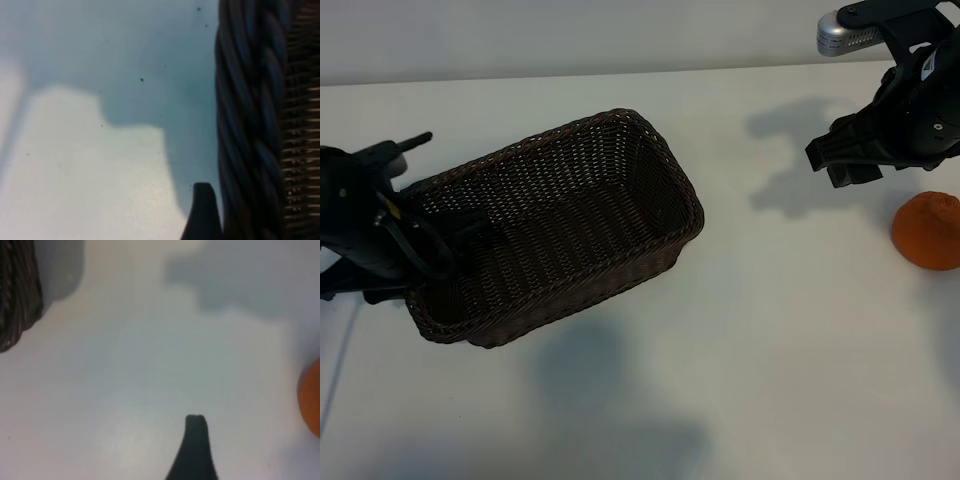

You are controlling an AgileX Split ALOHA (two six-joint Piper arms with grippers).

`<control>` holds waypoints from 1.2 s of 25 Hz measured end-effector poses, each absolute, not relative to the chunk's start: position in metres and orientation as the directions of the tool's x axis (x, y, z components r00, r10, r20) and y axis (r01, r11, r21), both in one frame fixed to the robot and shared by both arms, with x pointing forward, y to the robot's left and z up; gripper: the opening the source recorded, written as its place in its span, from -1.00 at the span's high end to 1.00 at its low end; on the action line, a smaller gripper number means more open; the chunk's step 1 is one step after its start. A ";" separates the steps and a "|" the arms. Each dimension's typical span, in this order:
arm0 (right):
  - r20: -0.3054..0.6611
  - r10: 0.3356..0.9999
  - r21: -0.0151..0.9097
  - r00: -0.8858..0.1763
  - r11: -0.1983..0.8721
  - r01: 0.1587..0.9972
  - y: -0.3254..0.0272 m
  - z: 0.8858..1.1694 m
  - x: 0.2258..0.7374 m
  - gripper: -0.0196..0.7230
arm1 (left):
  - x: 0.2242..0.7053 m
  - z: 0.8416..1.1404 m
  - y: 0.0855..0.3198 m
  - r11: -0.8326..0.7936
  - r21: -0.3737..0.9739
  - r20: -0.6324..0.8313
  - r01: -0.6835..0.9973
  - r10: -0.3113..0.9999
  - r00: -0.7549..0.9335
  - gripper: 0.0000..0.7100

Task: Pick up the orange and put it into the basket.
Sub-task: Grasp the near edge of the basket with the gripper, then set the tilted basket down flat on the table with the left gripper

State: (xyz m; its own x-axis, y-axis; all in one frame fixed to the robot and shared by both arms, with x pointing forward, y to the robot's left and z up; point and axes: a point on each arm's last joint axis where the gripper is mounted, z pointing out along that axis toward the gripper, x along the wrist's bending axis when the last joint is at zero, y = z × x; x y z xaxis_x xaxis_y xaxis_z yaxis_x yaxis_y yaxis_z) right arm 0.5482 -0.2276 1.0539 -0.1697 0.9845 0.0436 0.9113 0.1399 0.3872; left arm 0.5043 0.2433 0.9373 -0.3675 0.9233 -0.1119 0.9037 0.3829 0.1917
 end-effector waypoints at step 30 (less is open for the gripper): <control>0.068 0.984 0.385 -0.163 0.125 0.915 -0.226 1.054 0.548 -0.57 | 0.497 0.932 0.244 0.409 0.264 -0.190 0.873 0.910 -0.368 0.01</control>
